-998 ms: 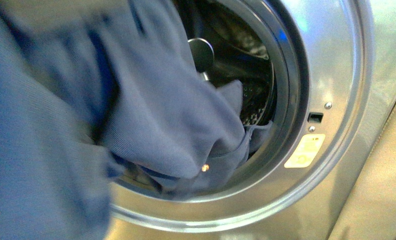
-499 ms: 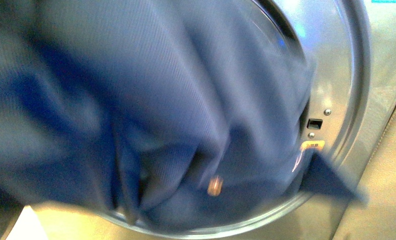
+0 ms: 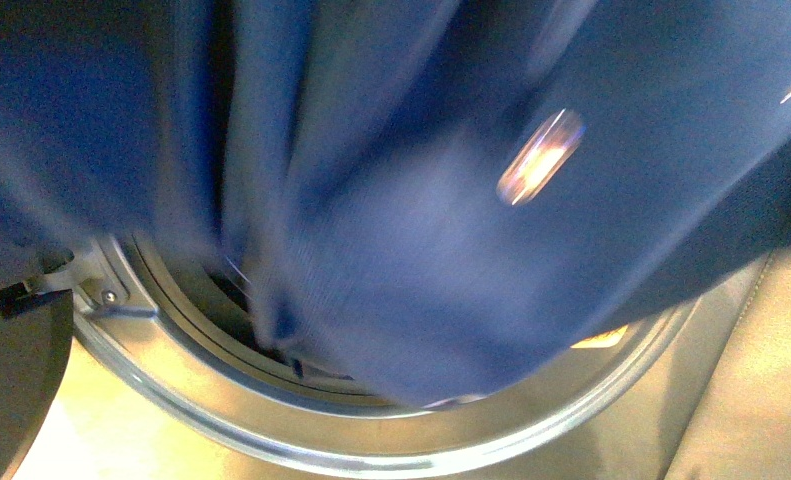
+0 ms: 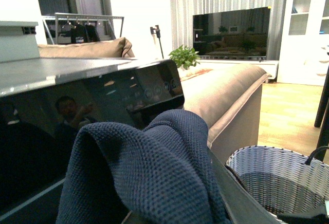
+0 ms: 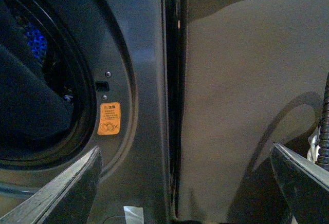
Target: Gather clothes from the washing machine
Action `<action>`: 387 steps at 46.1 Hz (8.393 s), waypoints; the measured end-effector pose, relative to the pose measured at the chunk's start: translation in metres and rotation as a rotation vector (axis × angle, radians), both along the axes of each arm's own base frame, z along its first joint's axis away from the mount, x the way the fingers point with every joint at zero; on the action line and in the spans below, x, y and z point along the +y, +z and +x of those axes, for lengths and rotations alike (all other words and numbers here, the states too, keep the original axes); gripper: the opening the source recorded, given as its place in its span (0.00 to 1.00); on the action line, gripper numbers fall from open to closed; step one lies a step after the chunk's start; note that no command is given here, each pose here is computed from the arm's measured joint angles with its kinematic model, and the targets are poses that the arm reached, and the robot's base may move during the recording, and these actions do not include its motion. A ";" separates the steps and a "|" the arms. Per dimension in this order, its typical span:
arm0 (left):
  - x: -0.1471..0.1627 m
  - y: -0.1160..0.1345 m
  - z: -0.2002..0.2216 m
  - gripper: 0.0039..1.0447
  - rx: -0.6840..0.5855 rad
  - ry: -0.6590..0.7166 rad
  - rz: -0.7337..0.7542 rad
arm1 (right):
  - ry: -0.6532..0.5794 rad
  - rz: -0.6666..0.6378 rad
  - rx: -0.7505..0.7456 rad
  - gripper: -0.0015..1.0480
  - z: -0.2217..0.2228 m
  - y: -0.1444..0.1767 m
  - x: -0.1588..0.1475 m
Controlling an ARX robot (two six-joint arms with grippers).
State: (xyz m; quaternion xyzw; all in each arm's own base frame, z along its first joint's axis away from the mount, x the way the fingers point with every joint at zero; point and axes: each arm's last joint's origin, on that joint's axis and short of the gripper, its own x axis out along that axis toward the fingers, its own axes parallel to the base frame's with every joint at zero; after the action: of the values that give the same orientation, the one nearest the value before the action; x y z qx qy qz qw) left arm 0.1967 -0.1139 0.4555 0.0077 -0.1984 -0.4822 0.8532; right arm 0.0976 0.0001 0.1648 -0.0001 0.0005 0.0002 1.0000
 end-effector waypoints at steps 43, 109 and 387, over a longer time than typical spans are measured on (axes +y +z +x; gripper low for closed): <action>-0.046 0.139 0.046 0.07 -0.021 0.118 -0.037 | 0.000 0.000 0.000 0.92 0.000 0.000 0.000; -0.045 0.142 0.044 0.07 -0.033 0.116 -0.043 | 0.657 0.206 -0.262 0.92 0.058 0.183 0.004; -0.043 0.145 0.041 0.94 -0.049 0.125 -0.046 | -0.308 0.757 0.485 0.79 0.021 -0.032 -0.216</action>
State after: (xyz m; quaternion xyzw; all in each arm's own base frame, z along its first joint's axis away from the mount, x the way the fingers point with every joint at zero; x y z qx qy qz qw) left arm 0.2382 -0.1570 0.6005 0.0122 -0.2293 -0.4230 0.8765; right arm 0.1182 -0.2156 0.1329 0.3646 0.2339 -0.1478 0.8891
